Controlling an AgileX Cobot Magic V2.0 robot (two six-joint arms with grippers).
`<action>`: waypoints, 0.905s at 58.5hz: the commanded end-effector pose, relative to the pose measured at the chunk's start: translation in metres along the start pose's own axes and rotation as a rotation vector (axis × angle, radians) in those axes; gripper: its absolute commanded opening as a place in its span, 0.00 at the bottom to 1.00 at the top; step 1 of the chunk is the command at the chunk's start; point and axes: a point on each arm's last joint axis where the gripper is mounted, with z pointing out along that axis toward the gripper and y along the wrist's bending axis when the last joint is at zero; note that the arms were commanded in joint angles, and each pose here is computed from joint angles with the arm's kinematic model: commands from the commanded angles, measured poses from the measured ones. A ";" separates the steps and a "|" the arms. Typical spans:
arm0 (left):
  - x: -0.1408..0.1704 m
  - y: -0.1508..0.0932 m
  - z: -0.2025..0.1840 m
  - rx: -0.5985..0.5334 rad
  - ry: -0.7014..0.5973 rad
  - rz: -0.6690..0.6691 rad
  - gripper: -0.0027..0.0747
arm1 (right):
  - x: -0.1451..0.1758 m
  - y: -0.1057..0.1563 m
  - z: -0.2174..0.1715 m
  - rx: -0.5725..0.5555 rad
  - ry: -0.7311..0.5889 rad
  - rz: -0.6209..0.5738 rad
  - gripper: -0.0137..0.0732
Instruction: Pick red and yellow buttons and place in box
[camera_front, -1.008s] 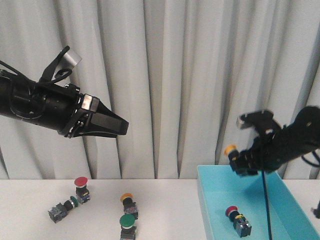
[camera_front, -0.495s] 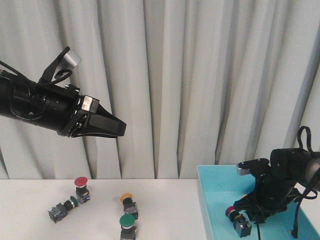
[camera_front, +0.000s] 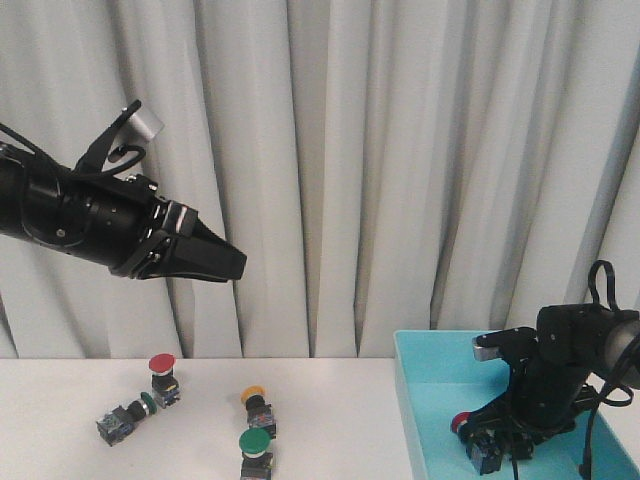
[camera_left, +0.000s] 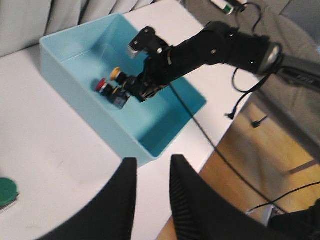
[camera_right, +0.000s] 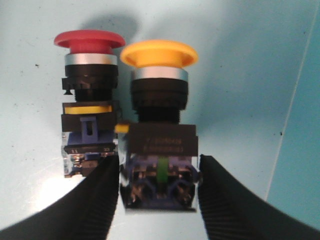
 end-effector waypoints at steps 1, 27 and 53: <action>-0.006 -0.021 -0.018 0.000 -0.046 0.051 0.24 | -0.013 -0.005 -0.034 0.020 -0.104 0.024 0.70; -0.006 -0.019 -0.022 -0.058 -0.042 0.039 0.16 | -0.016 -0.004 -0.129 -0.016 -0.306 0.095 0.65; 0.039 -0.034 -0.057 -0.339 -0.019 0.084 0.03 | 0.033 0.032 -0.313 -0.313 -0.726 -0.089 0.15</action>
